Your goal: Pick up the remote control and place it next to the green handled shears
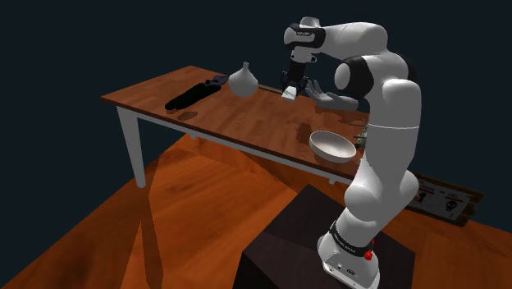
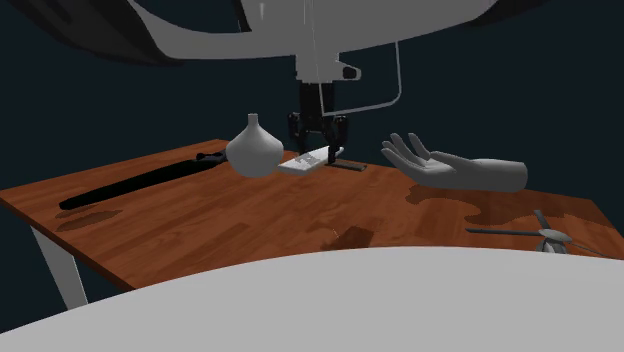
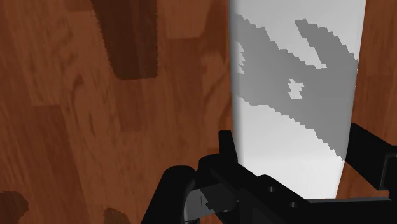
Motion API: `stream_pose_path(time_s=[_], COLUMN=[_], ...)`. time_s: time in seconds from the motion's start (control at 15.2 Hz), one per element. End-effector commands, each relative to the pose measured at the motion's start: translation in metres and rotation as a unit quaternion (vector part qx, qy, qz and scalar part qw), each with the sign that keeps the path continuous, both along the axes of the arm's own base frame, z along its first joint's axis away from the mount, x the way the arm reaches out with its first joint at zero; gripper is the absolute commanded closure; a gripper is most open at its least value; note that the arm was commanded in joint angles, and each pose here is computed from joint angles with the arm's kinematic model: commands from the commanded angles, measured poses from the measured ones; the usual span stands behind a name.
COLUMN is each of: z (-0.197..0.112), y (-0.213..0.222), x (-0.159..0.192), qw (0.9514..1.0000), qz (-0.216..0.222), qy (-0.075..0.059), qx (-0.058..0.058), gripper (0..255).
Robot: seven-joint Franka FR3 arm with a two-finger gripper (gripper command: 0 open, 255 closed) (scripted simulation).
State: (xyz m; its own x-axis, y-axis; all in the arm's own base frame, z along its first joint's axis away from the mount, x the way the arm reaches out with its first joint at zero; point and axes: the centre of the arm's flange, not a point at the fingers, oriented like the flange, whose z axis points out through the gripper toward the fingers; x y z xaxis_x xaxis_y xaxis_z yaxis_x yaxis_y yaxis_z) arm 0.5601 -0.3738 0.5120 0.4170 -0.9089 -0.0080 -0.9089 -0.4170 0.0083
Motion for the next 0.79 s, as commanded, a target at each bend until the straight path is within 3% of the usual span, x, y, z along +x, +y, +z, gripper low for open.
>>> stream_pose_path(time_s=[0.0, 0.73], z=[0.000, 0.001], y=[0.018, 0.121], x=[0.018, 0.120], qw=[1.0000, 1.0000], qz=[-0.001, -0.001], qy=[0.000, 0.000], qx=[0.000, 0.000], gripper=[255, 255])
